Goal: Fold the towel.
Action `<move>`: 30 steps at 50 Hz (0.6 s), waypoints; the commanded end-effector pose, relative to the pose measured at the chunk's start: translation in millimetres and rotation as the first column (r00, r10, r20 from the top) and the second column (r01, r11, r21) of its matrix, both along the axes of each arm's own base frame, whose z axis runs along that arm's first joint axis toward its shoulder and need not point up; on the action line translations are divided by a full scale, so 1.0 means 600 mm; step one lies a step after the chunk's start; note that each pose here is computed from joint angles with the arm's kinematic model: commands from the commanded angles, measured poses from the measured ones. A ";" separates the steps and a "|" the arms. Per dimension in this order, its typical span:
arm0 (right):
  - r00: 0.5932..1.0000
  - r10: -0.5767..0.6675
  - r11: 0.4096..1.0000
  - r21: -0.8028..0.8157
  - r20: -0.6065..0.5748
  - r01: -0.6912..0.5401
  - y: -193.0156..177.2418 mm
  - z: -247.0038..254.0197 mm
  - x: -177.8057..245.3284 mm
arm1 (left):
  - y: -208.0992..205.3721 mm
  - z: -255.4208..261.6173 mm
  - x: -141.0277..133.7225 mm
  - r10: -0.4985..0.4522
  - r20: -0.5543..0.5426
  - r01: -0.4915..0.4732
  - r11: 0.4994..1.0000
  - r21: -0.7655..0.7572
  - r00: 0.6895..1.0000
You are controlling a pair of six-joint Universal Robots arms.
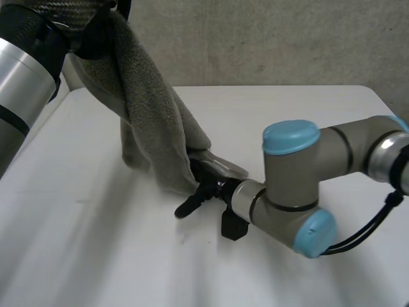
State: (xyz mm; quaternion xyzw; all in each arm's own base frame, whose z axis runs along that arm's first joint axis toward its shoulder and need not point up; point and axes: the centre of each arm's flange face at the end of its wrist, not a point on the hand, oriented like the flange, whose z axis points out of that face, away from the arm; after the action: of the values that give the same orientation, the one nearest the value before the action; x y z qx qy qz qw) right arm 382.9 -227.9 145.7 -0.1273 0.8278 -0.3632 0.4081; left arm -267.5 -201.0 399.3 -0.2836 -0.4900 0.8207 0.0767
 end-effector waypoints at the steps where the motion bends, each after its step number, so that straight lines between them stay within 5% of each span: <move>1: 0.976 -0.199 0.939 -0.302 -0.085 0.165 -0.058 0.045 -0.016 | -0.013 0.006 0.010 0.030 -0.009 -0.030 0.999 -0.012 1.000; 3: 0.964 -0.264 0.826 -0.522 -0.028 0.212 -0.099 0.134 -0.038 | -0.037 0.002 0.025 0.075 -0.003 -0.075 0.997 -0.009 0.997; 4: 0.964 -0.265 0.825 -0.523 -0.028 0.212 -0.099 0.135 -0.039 | -0.037 0.002 0.025 0.076 -0.003 -0.076 0.997 -0.009 0.997; 6: 0.963 -0.268 0.660 -0.722 0.033 0.209 -0.114 0.248 -0.068 | -0.062 -0.003 0.044 0.124 -0.003 -0.124 0.992 0.003 0.992; 7: 0.963 -0.268 0.659 -0.723 0.033 0.208 -0.114 0.249 -0.068 | -0.062 -0.003 0.044 0.124 -0.003 -0.124 0.992 0.003 0.992; 9: 0.969 -0.248 0.511 -0.847 0.017 0.146 -0.092 0.327 -0.086 | -0.091 -0.024 0.055 0.164 0.014 -0.164 0.986 0.040 0.986; 12: 0.969 -0.241 0.428 -0.902 -0.057 0.053 -0.059 0.363 -0.099 | -0.097 -0.041 0.056 0.167 0.027 -0.169 0.982 0.079 0.986; 21: 0.916 -0.293 0.354 -0.921 -0.275 -0.163 0.029 0.404 -0.149 | -0.078 -0.096 0.050 0.136 0.077 -0.148 0.974 0.172 0.988; 29: 0.755 -0.291 0.459 -0.778 -0.587 -0.428 0.064 0.350 -0.177 | -0.043 -0.154 0.051 0.086 0.184 -0.149 0.919 0.364 0.979; 30: 0.710 -0.267 0.488 -0.727 -0.651 -0.483 0.067 0.332 -0.180 | -0.040 -0.169 0.051 0.072 0.211 -0.155 0.898 0.411 0.975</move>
State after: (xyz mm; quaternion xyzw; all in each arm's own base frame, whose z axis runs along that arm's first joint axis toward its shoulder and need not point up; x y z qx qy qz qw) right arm 283.9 -199.3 376.3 -0.4203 0.5625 -0.7116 0.0230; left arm -237.9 -237.9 326.3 -0.2814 -0.6141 0.7366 0.0335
